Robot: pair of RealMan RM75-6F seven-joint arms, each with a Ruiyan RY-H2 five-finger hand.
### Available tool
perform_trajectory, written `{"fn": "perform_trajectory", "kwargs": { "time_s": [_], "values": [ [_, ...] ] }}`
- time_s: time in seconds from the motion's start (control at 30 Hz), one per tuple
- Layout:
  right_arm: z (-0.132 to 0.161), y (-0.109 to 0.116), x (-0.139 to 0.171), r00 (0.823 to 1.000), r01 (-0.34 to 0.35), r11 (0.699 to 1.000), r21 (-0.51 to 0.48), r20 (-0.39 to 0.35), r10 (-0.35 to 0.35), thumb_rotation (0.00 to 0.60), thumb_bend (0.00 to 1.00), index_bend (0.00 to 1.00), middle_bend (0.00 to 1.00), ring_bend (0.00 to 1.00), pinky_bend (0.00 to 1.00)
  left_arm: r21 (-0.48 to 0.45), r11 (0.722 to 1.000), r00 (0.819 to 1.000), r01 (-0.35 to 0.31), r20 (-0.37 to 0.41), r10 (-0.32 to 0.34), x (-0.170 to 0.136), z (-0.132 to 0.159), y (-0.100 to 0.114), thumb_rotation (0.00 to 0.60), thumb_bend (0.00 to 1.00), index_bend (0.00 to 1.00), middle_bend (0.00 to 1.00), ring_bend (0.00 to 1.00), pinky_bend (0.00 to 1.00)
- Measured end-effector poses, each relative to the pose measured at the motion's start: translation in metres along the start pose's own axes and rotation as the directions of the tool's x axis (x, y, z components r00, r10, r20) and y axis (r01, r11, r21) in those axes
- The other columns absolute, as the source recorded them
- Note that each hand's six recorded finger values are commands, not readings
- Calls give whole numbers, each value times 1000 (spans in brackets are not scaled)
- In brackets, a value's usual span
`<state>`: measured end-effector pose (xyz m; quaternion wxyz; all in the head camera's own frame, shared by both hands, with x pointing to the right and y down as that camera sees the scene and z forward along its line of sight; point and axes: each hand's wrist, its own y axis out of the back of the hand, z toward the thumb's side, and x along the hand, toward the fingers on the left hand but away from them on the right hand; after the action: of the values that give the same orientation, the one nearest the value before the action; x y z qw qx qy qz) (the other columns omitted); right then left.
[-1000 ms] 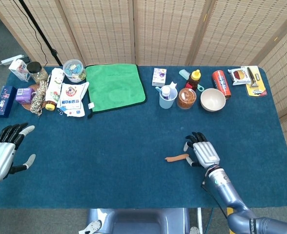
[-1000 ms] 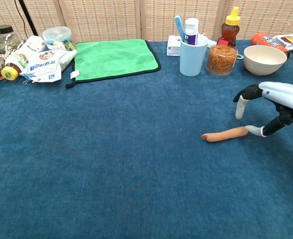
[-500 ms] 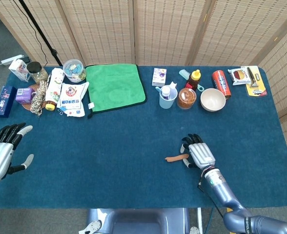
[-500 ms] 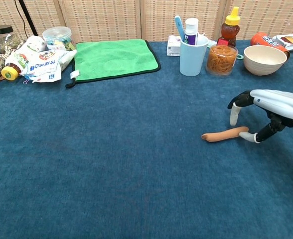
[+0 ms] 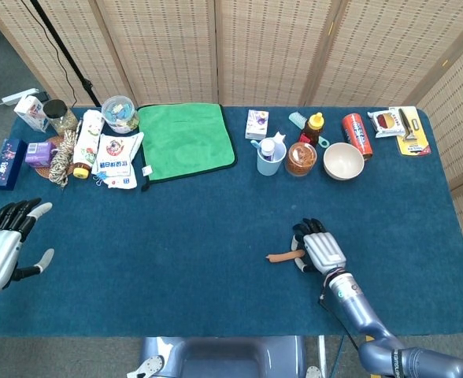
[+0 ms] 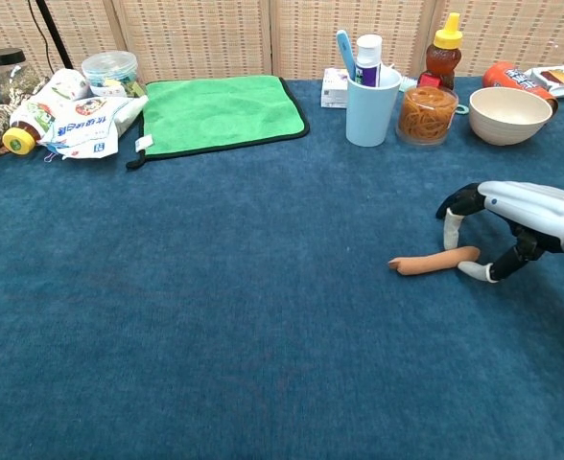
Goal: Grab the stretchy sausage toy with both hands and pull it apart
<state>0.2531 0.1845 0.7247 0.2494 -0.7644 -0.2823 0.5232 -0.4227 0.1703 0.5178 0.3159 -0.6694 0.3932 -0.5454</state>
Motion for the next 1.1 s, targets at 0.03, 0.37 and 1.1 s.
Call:
{"fn": "perform_trajectory", "kwargs": {
  "time_s": [0.03,0.37,1.1],
  "values": [
    [0,0,0,1000,0,1000,-1,0,0,600,399,507,210,0,0,-1,1000,1000,0,-1,0,0,0,0,513,347,145,74,9,0],
    [-1,0,-2,1000,3,1000,-16,4,-3,600,566,672,322,56,53,2,1000,1000,3,-4,-3,0,0,-1,514,347,145,73,9,0],
    [14,34,13,998,52,971,-232,-18,-58,600,581,752,390,131,91,81,997,977,-18,213,0,19,45,-6,509,348,310,75,38,0]
  ]
}}
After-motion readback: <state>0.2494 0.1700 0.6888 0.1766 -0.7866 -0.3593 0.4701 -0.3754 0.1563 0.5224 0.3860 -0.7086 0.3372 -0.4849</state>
